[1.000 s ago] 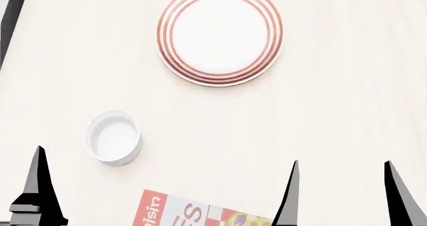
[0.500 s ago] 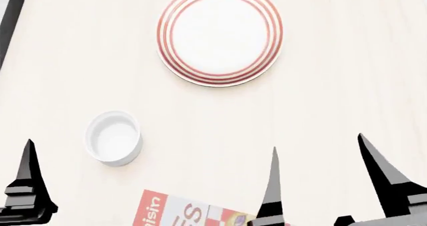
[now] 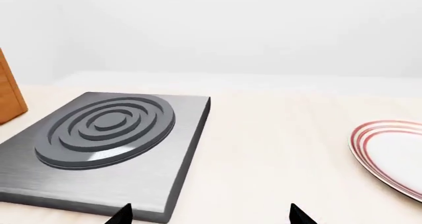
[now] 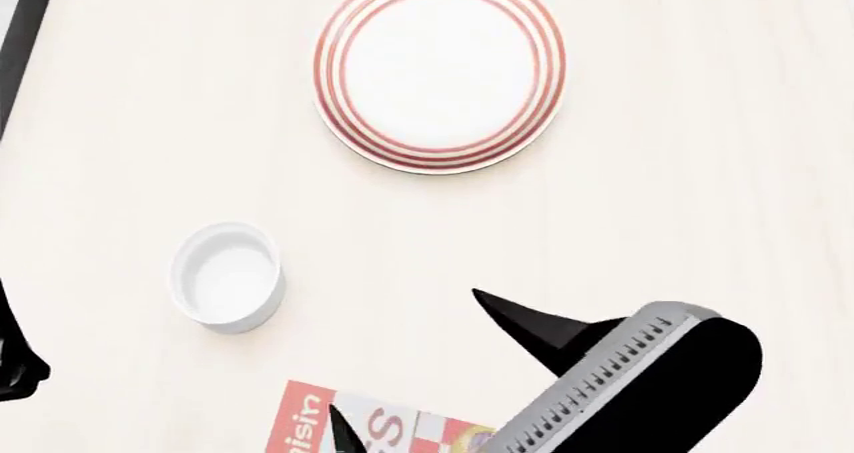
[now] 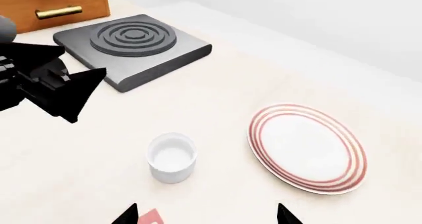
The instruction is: Pick the akita bowl on the cookies box and place it on the plate.
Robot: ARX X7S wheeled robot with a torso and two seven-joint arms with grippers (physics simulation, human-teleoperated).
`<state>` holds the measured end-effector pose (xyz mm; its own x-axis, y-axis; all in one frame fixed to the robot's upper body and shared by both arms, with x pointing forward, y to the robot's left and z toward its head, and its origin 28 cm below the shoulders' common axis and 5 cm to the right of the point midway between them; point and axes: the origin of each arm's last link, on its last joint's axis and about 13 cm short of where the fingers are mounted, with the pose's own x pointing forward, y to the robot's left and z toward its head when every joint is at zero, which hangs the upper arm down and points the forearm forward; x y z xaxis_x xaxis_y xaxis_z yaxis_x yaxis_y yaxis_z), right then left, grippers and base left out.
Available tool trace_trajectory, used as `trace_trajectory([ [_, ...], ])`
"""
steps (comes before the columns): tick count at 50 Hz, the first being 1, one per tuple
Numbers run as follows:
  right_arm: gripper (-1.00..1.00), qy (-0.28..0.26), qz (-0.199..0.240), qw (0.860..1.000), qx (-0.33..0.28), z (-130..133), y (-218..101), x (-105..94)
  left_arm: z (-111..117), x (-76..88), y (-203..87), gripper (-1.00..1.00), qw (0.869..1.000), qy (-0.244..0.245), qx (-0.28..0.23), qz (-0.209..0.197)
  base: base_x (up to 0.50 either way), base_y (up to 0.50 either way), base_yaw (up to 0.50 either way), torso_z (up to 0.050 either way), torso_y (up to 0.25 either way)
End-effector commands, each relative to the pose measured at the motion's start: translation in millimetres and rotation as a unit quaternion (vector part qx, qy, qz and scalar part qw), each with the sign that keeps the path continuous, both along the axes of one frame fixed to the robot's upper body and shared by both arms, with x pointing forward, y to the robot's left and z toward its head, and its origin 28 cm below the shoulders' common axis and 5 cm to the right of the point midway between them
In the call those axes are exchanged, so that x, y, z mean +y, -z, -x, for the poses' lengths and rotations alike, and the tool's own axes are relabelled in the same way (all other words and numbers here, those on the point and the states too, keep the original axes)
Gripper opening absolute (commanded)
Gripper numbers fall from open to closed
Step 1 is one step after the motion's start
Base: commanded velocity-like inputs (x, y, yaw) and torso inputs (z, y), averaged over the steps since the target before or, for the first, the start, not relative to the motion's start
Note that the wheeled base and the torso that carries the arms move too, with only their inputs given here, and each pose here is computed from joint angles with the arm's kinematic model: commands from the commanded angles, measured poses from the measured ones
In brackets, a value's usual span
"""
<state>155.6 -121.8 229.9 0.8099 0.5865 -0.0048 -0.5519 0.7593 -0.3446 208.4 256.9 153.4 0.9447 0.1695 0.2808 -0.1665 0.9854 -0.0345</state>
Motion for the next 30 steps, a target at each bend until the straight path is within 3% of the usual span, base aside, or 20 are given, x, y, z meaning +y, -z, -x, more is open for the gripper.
trace_trajectory([
  [1,1.0,-0.077,0.084,0.991,0.064,16,-10,2.7,0,2.0,-4,1.0,1.0,-0.007,-0.002,-0.005,0.0,0.0,0.0,0.0,0.0],
  [8,1.0,-0.119,0.103,0.985,0.073,29,-10,6.4,0,2.7,-4,1.0,1.0,-0.008,-0.002,-0.006,0.0,0.0,0.0,0.0,0.0],
  [9,1.0,-0.122,0.128,0.981,0.077,30,-9,6.4,0,2.7,-3,1.0,1.0,-0.007,-0.002,-0.006,0.0,0.0,0.0,0.0,0.0],
  [16,1.0,-0.146,0.132,0.974,0.113,35,-11,10.1,0,4.3,1,1.0,1.0,-0.011,-0.001,-0.005,0.0,0.0,0.0,0.0,0.0],
  [30,1.0,-0.183,0.161,0.962,0.126,46,-14,16.5,0,5.2,5,1.0,1.0,-0.012,0.005,0.0,0.0,0.0,0.0,0.0,0.0],
])
